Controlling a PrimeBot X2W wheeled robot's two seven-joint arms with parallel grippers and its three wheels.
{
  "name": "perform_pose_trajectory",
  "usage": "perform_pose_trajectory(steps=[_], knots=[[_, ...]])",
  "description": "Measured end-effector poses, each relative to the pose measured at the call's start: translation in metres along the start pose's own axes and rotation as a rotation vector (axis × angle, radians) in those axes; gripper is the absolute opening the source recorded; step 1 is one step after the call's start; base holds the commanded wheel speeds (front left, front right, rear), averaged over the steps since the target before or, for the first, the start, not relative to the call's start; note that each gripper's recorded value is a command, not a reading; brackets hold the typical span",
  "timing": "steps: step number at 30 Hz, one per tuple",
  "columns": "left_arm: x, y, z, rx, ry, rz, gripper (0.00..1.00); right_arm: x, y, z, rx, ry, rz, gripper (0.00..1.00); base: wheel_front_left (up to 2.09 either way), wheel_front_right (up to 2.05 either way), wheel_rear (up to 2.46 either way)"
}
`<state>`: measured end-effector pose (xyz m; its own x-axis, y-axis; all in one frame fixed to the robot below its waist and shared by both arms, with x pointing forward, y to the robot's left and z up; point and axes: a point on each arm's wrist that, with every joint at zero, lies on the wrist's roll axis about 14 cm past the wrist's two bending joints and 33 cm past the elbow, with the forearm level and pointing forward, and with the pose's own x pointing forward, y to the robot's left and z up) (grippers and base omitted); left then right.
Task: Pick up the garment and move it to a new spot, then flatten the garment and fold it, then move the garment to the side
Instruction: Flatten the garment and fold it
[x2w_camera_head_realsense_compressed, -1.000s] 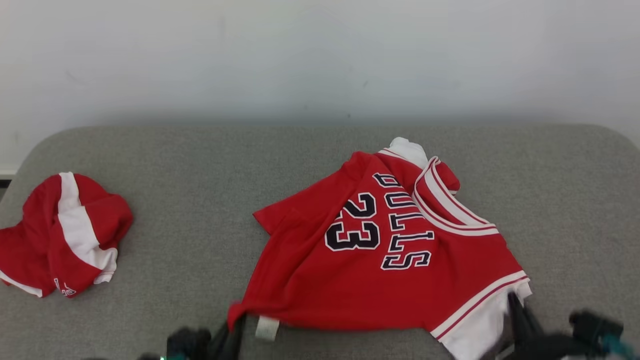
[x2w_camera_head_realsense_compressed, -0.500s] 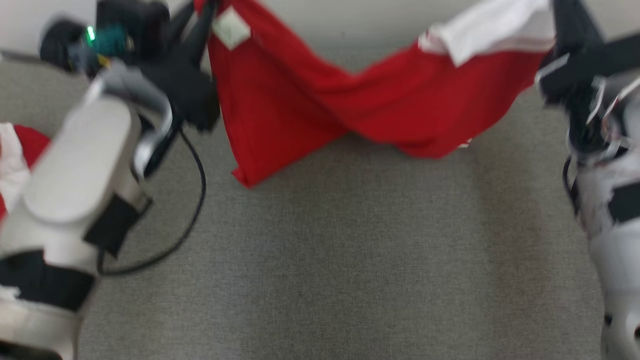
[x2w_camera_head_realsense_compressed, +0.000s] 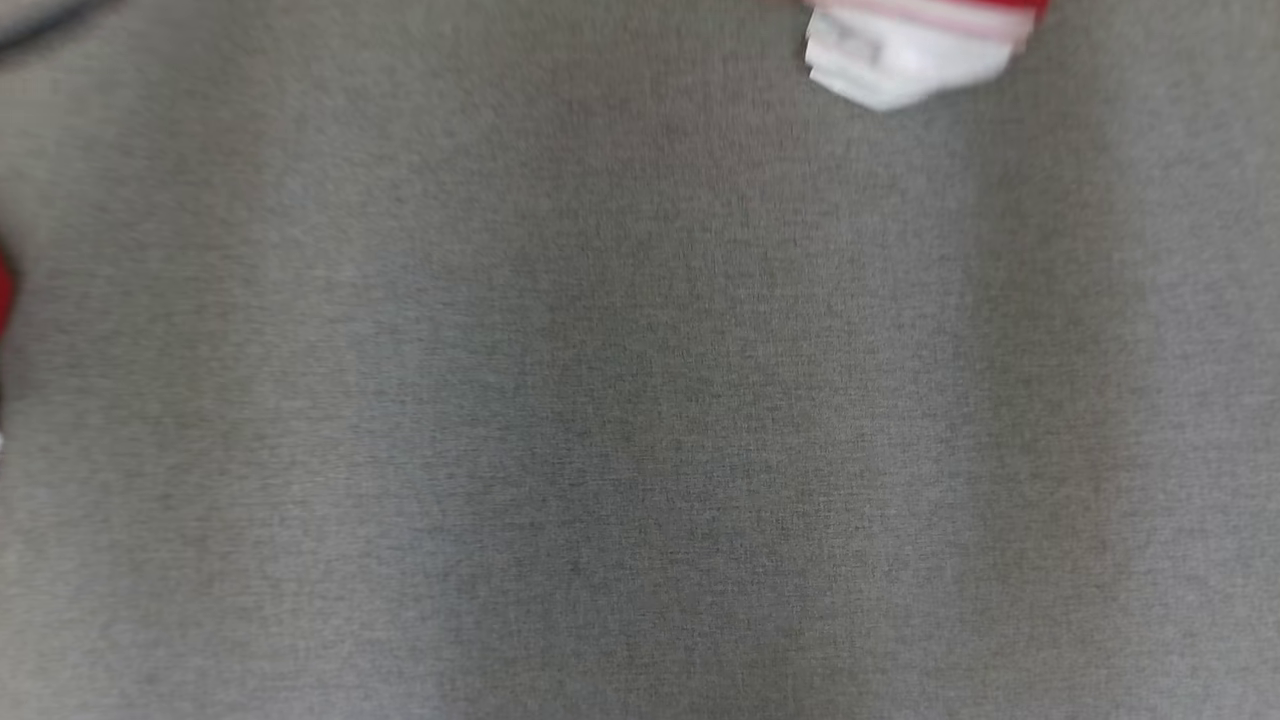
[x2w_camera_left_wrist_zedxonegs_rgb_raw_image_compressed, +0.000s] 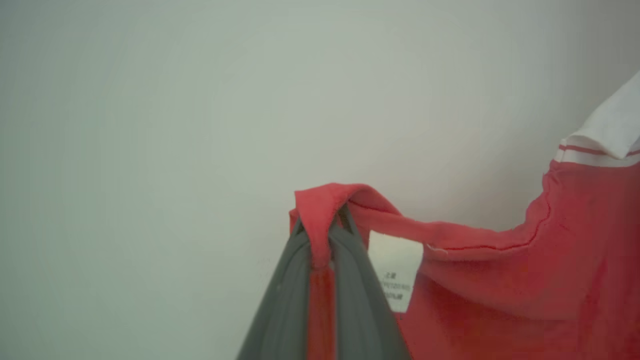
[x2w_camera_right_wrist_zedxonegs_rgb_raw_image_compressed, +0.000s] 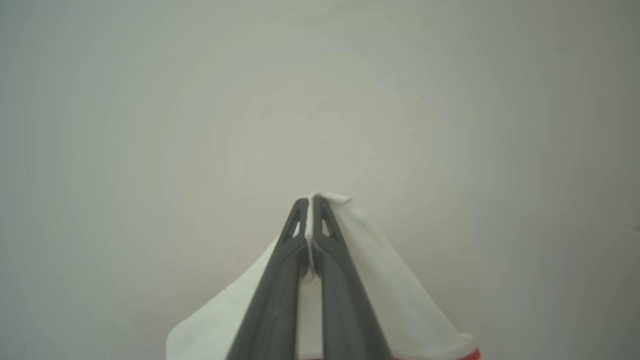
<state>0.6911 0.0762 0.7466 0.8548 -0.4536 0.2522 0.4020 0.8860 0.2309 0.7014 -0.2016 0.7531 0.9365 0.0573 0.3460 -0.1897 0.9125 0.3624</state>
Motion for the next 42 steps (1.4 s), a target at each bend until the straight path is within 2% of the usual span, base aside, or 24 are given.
perform_pose_trajectory(steps=[5, 10, 12, 18, 24, 28, 36, 38, 39, 42], knots=[[0.025, 0.018, 0.019, 0.001, -0.057, 0.039, 0.00, 0.021, 0.000, 0.010, -0.047, -0.046, -0.009, 0.00, 0.00, 0.00, 0.00], [0.042, 0.014, 0.034, 0.006, -0.109, 0.035, 0.00, 0.034, 0.005, 0.030, -0.096, -0.099, -0.008, 0.00, 0.00, 0.00, 0.00], [0.045, 0.012, 0.035, -0.006, -0.113, 0.034, 0.00, 0.038, 0.013, 0.035, -0.150, -0.104, 0.006, 0.00, 0.00, 0.00, 0.00], [0.045, 0.017, 0.056, 0.026, -0.157, 0.048, 0.00, 0.042, 0.028, 0.055, -0.177, -0.153, 0.026, 0.00, 0.00, 0.00, 0.00], [0.044, 0.019, 0.048, 0.030, -0.147, 0.053, 0.00, 0.041, 0.023, 0.047, -0.204, -0.134, 0.015, 0.00, 0.00, 0.00, 0.00], [0.040, 0.015, 0.034, -0.012, -0.144, 0.048, 0.00, 0.035, 0.018, 0.036, -0.195, -0.113, 0.006, 0.00, 0.00, 0.00, 0.00], [0.010, -0.013, -0.016, -0.136, -0.102, 0.007, 0.00, -0.004, 0.004, -0.017, -0.091, -0.014, -0.003, 0.00, 0.00, 0.00, 0.00], [-0.006, -0.018, -0.036, -0.180, -0.064, 0.007, 0.00, -0.021, 0.001, -0.029, -0.051, 0.007, 0.002, 0.00, 0.00, 0.00, 0.00], [-0.025, -0.020, -0.054, -0.234, -0.032, 0.021, 0.00, -0.041, -0.005, -0.038, -0.006, 0.026, 0.003, 0.00, 0.00, 0.00, 0.00], [-0.057, -0.019, -0.074, -0.293, 0.008, 0.052, 0.00, -0.080, -0.019, -0.051, 0.030, 0.071, 0.000, 0.00, 0.00, 0.00, 0.00]])
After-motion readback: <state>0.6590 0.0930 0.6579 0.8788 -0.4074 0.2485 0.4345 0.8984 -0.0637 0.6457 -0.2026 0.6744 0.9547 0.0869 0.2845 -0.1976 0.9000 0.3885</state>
